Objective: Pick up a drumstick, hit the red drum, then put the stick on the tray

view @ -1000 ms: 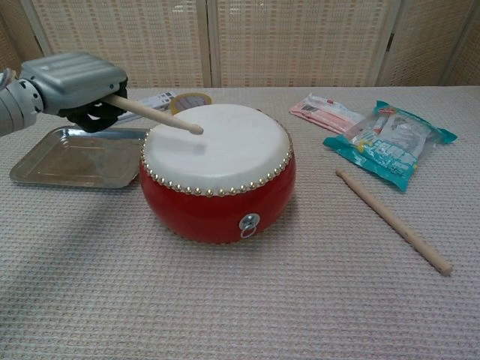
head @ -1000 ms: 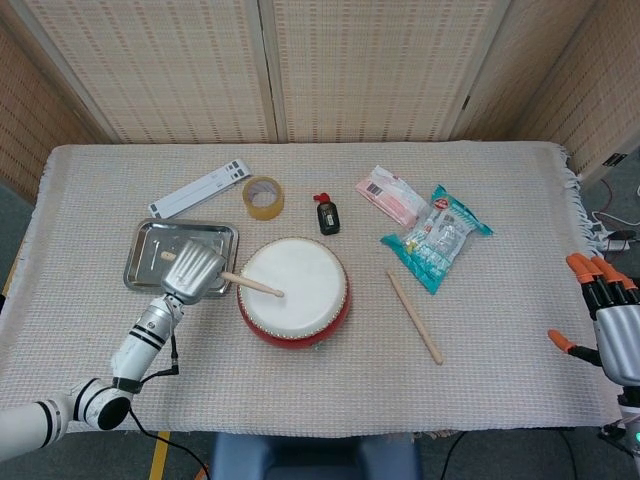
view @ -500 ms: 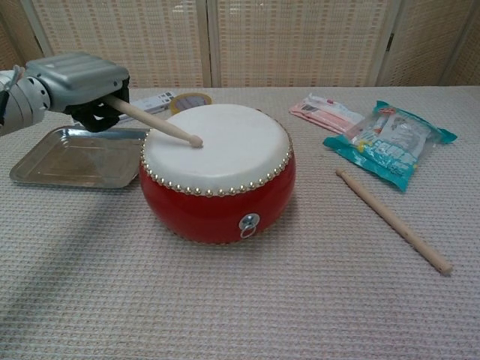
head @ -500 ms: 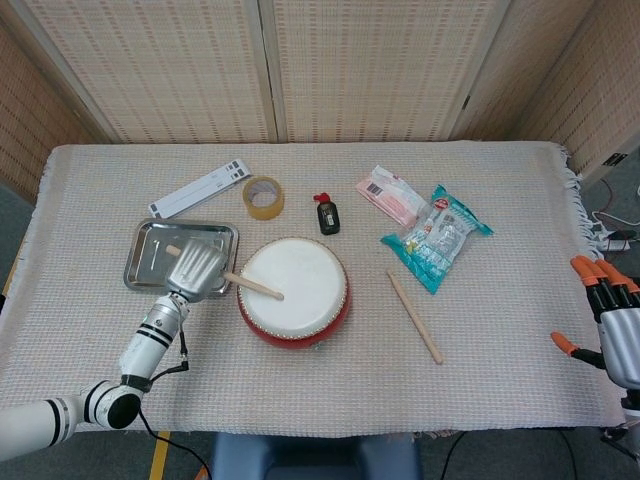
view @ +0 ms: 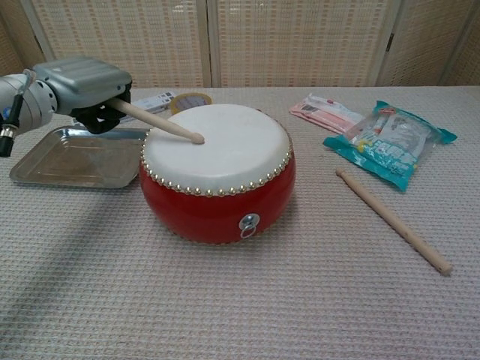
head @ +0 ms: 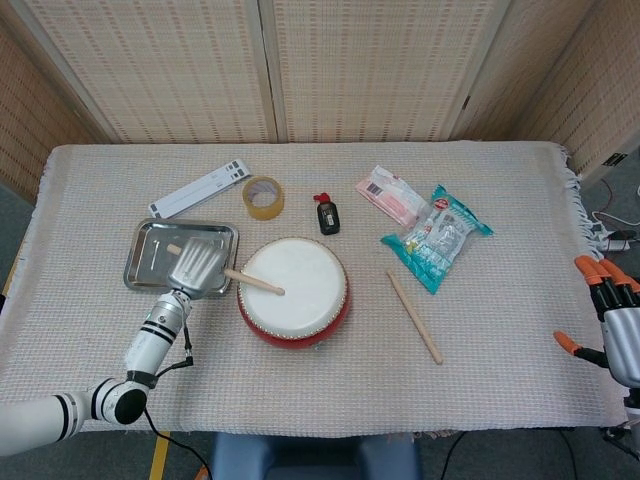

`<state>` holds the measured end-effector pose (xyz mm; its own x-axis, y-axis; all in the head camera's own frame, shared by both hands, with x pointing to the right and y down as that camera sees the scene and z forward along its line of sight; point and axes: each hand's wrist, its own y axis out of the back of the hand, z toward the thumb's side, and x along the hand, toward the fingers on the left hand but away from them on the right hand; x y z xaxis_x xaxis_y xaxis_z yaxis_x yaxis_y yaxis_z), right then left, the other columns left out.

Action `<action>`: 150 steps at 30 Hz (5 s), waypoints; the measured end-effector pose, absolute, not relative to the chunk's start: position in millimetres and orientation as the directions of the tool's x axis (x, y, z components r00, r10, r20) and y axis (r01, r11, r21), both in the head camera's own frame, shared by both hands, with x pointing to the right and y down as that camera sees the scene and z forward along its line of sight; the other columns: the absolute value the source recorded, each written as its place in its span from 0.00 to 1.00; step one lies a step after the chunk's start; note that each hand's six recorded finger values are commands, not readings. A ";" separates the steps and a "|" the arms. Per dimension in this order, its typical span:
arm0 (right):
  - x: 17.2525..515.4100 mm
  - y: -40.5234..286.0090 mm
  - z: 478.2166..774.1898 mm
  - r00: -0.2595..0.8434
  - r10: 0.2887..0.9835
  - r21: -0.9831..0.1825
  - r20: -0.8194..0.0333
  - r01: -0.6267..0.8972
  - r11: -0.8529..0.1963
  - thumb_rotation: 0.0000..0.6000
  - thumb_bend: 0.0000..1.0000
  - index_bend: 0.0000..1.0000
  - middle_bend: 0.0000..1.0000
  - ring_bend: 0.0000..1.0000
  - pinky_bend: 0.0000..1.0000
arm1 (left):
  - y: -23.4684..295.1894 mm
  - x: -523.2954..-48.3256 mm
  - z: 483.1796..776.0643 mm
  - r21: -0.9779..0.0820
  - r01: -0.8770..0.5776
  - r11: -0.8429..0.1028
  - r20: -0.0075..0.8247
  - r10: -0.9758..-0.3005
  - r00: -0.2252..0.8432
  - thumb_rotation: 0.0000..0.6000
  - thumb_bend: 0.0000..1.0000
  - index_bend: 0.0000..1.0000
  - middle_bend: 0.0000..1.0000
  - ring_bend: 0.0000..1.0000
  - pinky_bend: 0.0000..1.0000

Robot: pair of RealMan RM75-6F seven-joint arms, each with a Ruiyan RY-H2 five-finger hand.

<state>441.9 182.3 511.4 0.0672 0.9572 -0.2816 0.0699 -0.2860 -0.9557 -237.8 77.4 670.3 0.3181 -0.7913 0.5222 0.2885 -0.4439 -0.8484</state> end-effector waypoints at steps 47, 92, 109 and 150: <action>447.1 182.4 512.8 0.055 0.958 -0.956 -0.282 0.073 -0.286 1.00 0.09 0.05 0.09 0.04 0.20 | 72.3 -228.9 665.6 -0.858 0.096 -0.504 0.507 -0.804 0.310 1.00 0.80 1.00 1.00 1.00 1.00; 445.8 183.2 512.6 0.057 0.957 -0.954 -0.285 0.076 -0.289 1.00 0.09 0.05 0.09 0.04 0.20 | 73.2 -238.3 675.6 -0.853 0.172 -0.493 0.522 -0.799 0.298 1.00 0.79 1.00 1.00 1.00 1.00; 447.2 184.4 513.5 0.050 0.956 -0.953 -0.290 0.076 -0.293 1.00 0.09 0.05 0.09 0.05 0.20 | 77.4 -243.3 686.0 -0.853 0.130 -0.505 0.519 -0.797 0.310 1.00 0.79 1.00 1.00 1.00 1.00; 449.5 182.0 506.2 0.042 0.961 -0.959 -0.274 0.064 -0.276 1.00 0.09 0.05 0.09 0.05 0.20 | 53.9 -271.7 668.9 -0.807 -0.224 -0.546 0.507 -0.836 0.211 1.00 0.78 1.00 1.00 1.00 1.00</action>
<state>449.5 182.0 506.2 0.0421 0.9609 -0.2736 0.0639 -0.2758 -0.9591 -271.7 53.9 668.9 0.2112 -0.8358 0.5067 -0.2236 -0.5460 -0.8074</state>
